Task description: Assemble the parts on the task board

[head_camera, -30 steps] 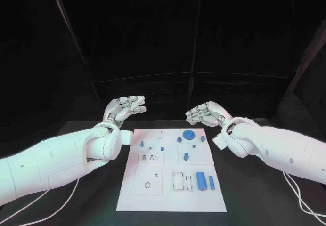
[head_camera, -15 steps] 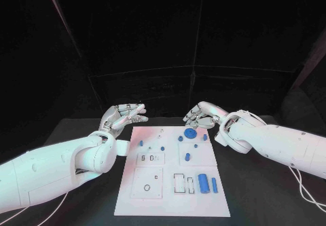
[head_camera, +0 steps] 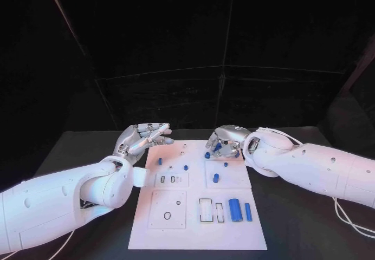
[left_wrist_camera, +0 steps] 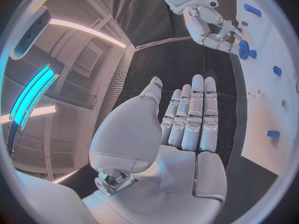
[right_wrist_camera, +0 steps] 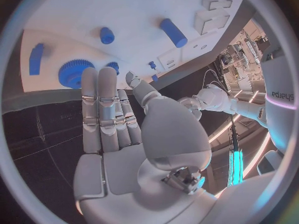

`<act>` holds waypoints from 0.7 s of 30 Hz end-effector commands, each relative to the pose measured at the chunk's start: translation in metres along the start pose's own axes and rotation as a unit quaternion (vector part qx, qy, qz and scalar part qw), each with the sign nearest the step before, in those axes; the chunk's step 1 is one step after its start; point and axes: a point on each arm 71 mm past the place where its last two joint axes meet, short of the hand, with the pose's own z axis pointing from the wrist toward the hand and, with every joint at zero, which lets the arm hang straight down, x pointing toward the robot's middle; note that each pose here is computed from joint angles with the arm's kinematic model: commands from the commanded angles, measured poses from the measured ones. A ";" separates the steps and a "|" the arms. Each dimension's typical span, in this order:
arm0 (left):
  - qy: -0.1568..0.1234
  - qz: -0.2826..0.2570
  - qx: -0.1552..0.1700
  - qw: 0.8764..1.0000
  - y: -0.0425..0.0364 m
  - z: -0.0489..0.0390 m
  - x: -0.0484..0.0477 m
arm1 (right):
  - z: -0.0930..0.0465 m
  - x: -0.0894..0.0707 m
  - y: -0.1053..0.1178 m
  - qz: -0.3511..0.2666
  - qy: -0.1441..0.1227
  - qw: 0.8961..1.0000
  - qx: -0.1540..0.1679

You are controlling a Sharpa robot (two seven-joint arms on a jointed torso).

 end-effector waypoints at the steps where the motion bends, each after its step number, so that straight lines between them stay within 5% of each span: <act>1: 0.016 -0.003 0.007 1.000 -0.0032 -0.0010 0.0045 | 0.002 0.001 0.000 -0.049 0.021 0.998 0.014; 21: 0.021 -0.006 0.004 1.000 -0.0033 -0.0017 0.0062 | 0.010 0.000 0.005 -0.065 0.010 0.998 0.014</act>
